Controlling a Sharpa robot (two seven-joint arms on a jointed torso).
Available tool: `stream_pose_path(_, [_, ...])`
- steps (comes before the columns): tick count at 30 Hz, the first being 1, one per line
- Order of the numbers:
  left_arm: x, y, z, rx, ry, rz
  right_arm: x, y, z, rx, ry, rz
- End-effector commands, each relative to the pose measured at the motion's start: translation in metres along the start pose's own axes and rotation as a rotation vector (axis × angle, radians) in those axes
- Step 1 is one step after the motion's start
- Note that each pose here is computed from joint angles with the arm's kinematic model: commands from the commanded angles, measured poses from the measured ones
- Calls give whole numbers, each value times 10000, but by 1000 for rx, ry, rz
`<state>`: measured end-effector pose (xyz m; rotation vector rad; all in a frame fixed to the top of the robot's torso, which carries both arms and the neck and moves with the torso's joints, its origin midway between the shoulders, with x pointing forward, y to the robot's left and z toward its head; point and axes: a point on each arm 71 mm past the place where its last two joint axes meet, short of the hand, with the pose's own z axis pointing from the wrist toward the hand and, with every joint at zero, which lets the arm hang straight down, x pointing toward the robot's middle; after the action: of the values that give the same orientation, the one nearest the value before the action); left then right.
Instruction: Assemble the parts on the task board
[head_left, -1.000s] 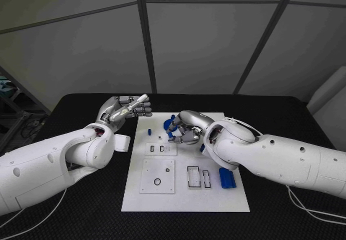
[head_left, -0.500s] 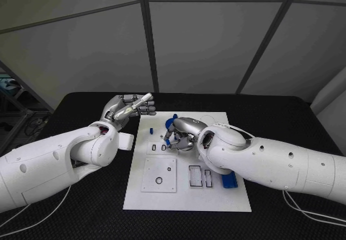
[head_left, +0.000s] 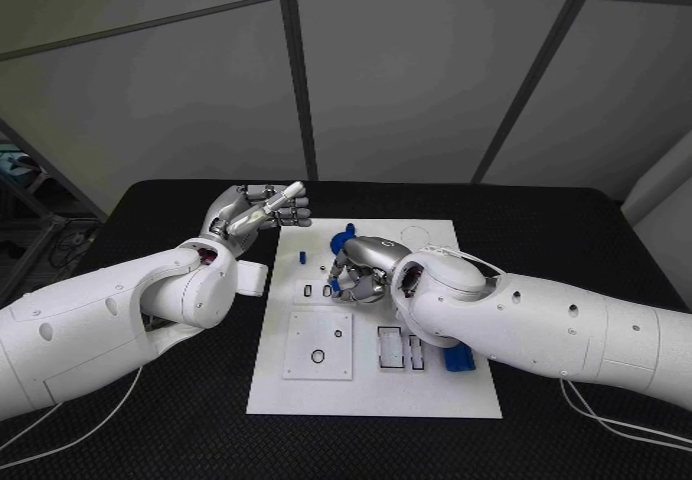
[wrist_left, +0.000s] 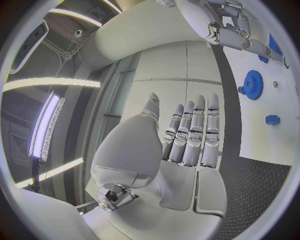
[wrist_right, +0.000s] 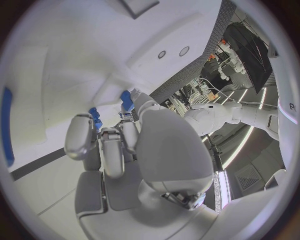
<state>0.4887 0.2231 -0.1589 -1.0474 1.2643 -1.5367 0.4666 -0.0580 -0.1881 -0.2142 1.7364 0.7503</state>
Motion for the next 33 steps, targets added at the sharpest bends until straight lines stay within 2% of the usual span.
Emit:
stream_pose_path(1, [7, -11, 5, 2, 4, 5, 35, -8, 2, 7, 31, -29])
stream_pose_path(33, [-5, -13, 0, 1, 2, 6, 73, -75, 21, 43, 80, -62])
